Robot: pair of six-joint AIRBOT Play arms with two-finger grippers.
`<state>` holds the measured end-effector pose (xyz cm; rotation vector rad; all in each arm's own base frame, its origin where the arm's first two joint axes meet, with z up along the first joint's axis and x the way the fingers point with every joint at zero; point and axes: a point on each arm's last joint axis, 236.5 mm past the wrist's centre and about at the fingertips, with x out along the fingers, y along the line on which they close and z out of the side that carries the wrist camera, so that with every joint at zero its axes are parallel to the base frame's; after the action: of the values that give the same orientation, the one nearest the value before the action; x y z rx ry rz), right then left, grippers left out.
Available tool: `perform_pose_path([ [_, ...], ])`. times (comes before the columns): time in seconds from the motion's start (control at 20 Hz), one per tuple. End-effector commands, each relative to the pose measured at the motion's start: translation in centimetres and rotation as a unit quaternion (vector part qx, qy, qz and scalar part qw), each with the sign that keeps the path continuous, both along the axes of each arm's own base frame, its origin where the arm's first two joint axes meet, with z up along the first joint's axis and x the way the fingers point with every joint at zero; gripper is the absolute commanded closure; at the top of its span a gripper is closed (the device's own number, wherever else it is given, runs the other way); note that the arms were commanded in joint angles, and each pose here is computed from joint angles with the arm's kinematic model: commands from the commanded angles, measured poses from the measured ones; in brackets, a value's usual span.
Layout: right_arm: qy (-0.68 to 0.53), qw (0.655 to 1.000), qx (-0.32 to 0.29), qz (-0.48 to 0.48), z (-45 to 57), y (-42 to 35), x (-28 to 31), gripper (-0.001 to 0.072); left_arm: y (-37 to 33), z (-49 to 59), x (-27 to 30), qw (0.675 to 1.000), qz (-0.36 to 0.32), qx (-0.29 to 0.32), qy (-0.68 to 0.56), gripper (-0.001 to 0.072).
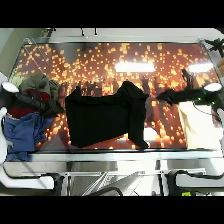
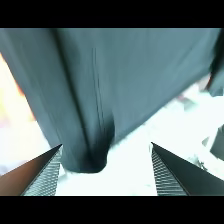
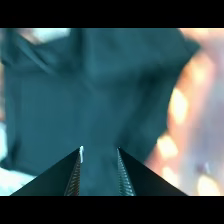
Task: Fold the shirts.
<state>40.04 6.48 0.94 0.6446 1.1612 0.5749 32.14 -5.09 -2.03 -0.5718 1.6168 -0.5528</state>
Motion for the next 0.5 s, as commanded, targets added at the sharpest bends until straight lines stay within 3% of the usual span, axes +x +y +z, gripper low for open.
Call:
perform_pose_path([
  [0.0, 0.077, 0.996, -0.032, -0.029, -4.3, -1.6, -6.1, 0.0437, -2.0, -3.8, -9.8, 0.997, 0.034, 0.019, 0.063, 0.0109],
  [0.2, 0.109, 0.993, -0.026, -0.042, -8.7, -0.3, -9.3, 0.0437, -3.6, -6.9, -15.3, 0.994, 0.072, 0.030, 0.082, 0.0109],
  [0.45, 0.103, 0.993, -0.025, -0.044, -9.1, -0.3, -9.1, 0.0437, -5.1, -6.7, -14.8, 0.994, 0.103, 0.012, 0.029, 0.0110],
])
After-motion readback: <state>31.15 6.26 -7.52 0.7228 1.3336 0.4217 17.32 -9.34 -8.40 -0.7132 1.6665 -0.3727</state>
